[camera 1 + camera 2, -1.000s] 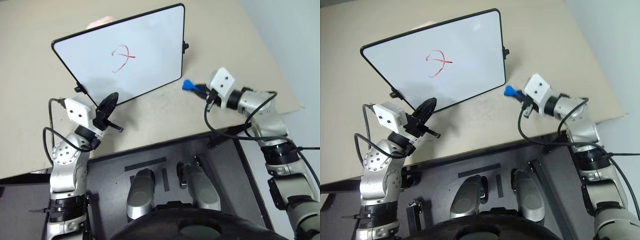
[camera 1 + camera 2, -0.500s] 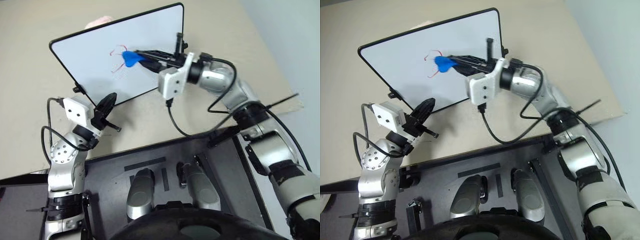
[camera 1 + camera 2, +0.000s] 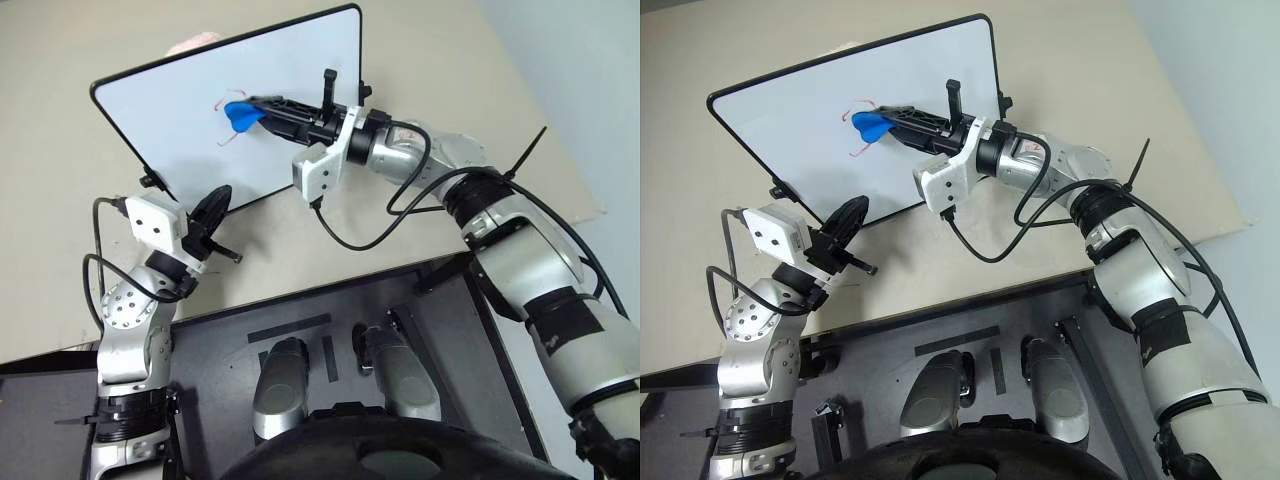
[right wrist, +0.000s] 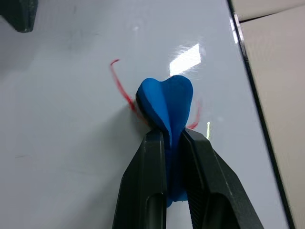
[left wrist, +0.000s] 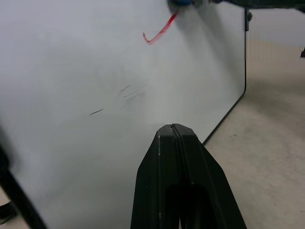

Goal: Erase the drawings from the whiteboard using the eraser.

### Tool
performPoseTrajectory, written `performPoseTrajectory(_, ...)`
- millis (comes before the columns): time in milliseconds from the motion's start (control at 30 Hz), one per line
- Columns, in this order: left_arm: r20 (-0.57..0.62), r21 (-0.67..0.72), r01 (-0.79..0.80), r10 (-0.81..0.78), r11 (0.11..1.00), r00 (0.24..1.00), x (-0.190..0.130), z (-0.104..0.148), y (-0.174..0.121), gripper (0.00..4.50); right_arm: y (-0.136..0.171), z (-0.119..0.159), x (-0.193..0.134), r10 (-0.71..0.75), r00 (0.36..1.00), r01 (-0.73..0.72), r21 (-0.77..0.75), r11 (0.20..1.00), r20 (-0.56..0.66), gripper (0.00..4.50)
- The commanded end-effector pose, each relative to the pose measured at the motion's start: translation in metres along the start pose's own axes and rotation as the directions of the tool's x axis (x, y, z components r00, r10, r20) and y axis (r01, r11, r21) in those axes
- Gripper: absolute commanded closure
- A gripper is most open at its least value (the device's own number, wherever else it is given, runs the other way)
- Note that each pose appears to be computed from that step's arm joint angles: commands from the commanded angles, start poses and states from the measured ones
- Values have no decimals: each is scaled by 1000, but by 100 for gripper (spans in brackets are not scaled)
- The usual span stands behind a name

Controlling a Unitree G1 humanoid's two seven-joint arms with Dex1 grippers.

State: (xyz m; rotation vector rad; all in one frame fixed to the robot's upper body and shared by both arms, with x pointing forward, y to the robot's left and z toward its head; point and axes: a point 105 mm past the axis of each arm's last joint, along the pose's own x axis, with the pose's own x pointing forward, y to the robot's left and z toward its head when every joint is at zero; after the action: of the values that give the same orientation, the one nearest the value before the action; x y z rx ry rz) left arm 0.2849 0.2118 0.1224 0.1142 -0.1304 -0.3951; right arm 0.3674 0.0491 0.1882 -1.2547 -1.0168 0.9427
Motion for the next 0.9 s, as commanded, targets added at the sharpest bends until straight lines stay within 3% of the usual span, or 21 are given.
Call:
performPoseTrajectory(33, 46, 27, 4, -6, 1000, 999, 0, 12, -3, 450, 6, -3, 0, 23, 1000, -23, -16, 1000, -11, 399)
performPoseTrajectory(167, 47, 25, 9, -10, 1000, 999, 0, 12, -4, 450, 3, -3, 1, 9, 1000, -9, -30, 999, -10, 399)
performPoseTrajectory(400, 45, 24, 14, -15, 1000, 999, 0, 11, -5, 450, -42, -14, 5, -117, 992, 112, -102, 988, -43, 399)
performPoseTrajectory(533, 45, 23, 17, -18, 1000, 999, 2, 11, -6, 450, -51, -9, 10, -138, 990, 136, -115, 984, -16, 399)
performPoseTrajectory(900, 46, 22, 19, -20, 1000, 999, 5, 10, -5, 450, 26, 16, 17, 59, 997, -59, 0, 998, 39, 399)
